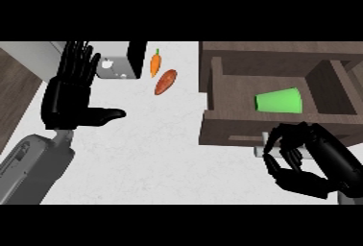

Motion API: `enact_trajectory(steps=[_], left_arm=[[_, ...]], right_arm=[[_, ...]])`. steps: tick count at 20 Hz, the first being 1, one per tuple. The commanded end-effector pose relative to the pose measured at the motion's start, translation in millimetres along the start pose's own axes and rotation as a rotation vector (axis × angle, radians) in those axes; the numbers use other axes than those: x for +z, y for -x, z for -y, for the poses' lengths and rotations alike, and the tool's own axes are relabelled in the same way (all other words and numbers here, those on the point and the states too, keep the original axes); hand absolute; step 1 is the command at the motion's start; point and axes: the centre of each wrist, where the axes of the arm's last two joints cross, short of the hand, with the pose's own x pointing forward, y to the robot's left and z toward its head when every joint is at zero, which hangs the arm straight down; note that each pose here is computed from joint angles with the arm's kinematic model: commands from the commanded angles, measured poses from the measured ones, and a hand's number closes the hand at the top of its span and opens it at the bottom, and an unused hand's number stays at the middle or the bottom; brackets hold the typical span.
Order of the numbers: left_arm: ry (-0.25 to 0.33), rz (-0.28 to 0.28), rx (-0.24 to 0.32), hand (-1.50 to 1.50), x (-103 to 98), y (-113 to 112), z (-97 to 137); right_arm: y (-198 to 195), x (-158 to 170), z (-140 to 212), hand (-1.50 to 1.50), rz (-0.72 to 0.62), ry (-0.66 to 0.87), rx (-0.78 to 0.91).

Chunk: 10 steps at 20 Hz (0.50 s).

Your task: Pick up the cup, place it into the drawer and close the drawer

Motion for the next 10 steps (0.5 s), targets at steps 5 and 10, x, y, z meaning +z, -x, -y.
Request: enact_trajectory(steps=[5, 10], left_arm=[[-0.017, -0.001, -0.014, -1.50, 44.6, 8.1, -38.7], [-0.028, -0.001, 0.003, -1.50, 47.8, -20.1, -80.7]], right_arm=[[33.8, -32.5, -48.9, 1.50, -0.022, -0.091, 0.245], [65.5, -54.6, -68.4, -1.50, -0.075, -0.113, 0.251]])
